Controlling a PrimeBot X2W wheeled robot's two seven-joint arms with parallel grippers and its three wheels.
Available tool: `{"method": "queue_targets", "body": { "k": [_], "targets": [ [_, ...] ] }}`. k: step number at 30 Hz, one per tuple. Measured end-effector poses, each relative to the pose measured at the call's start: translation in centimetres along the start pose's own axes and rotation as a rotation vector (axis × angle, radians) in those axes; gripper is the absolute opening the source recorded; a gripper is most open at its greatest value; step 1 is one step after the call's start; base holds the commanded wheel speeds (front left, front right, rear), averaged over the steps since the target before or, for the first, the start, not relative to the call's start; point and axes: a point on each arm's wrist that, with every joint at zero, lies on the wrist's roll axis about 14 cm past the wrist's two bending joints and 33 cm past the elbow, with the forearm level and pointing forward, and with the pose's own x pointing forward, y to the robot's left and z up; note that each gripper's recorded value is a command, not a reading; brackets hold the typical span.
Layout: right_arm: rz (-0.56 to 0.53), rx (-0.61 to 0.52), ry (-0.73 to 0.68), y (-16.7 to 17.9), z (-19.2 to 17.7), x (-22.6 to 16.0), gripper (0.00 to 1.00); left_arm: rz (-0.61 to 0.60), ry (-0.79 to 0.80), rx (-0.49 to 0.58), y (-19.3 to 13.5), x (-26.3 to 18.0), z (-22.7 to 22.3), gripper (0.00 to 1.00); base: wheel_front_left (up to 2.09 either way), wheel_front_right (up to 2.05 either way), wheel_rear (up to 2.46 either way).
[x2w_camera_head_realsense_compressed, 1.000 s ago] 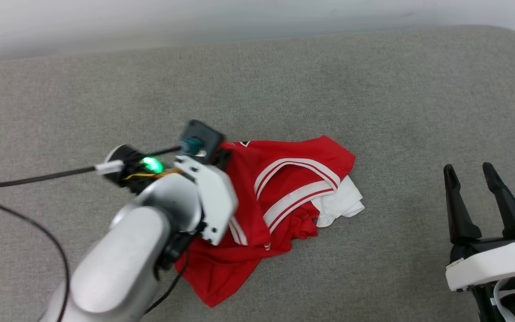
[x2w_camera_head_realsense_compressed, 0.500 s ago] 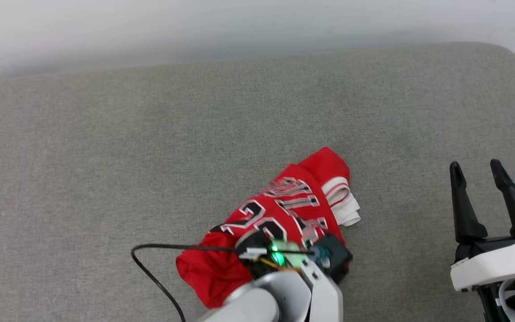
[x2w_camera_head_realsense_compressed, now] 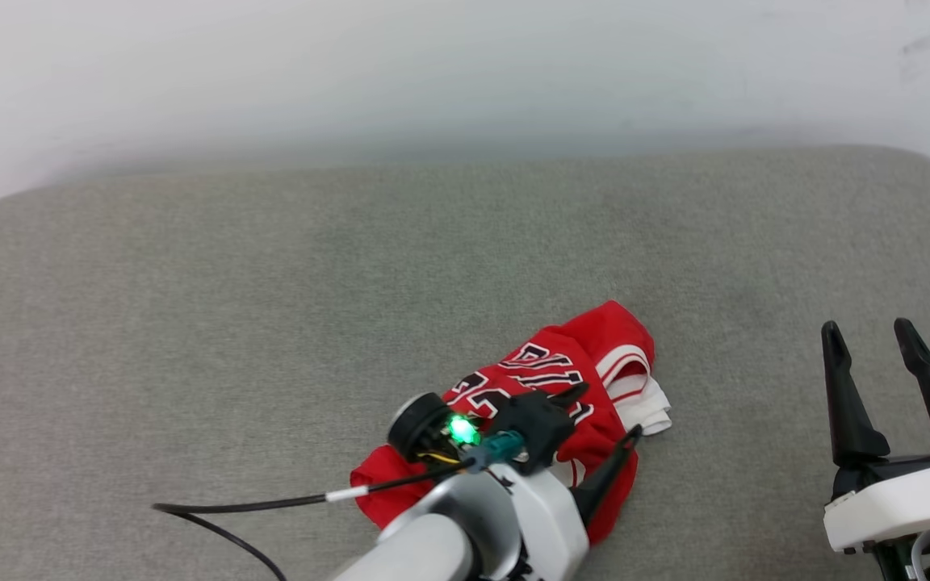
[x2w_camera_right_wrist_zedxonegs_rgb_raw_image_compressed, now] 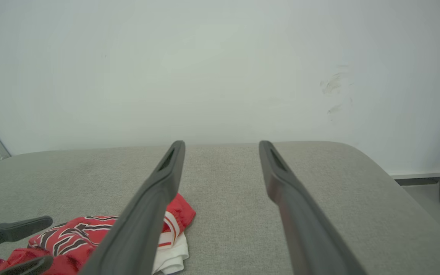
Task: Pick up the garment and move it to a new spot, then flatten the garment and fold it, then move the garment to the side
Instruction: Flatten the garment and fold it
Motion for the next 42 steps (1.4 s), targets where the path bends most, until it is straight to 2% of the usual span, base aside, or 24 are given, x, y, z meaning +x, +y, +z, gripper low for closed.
{"method": "queue_targets", "body": {
  "k": [5,9,16,24,25,26,27,30,34,37,42],
  "targets": [
    [0.022,0.002,-0.018,0.7,0.8,-0.4,1.0,0.097,-0.02,0.021,2.3,-2.3,1.3,1.0,0.0,0.0,0.0],
    [0.033,0.005,-0.019,1.1,0.9,-0.6,1.0,0.124,0.077,0.026,3.4,-4.1,0.0,1.0,0.0,0.0,0.0],
    [0.033,0.005,0.005,1.0,0.1,-0.1,1.0,0.039,0.322,0.071,3.7,-5.2,-3.4,1.0,0.0,0.0,0.0],
    [0.018,0.002,0.036,0.6,-1.3,1.1,1.0,-0.057,0.499,0.158,4.3,-3.7,-6.7,1.0,0.0,0.0,0.0],
    [0.014,0.001,0.04,0.5,-1.5,1.2,1.0,-0.061,0.521,0.172,4.6,-3.5,-7.2,0.97,0.0,0.0,0.0],
    [0.009,0.001,0.043,0.3,-1.7,1.3,1.0,-0.07,0.543,0.183,4.7,-3.4,-7.7,0.42,0.0,0.0,0.0],
    [0.006,0.0,0.05,0.2,-1.9,1.3,1.0,-0.077,0.559,0.187,4.7,-3.3,-8.1,0.0,0.0,0.0,0.0],
    [-0.005,-0.001,0.058,-0.1,-2.2,1.2,1.0,-0.097,0.58,0.195,4.6,-3.0,-8.6,0.0,0.0,0.0,0.0],
    [-0.011,-0.002,0.05,-0.4,-2.0,1.2,1.0,-0.085,0.493,0.175,4.8,-2.4,-6.6,0.0,0.0,0.0,0.0],
    [-0.011,0.001,0.049,-0.4,-2.0,1.2,1.0,-0.023,0.413,0.154,5.8,-2.6,-4.4,0.0,0.0,0.0,0.0],
    [0.008,0.006,0.041,0.2,-1.8,1.4,1.0,0.154,0.325,0.132,9.6,-4.9,-1.3,0.0,0.0,0.0,0.0]
  ]
}}
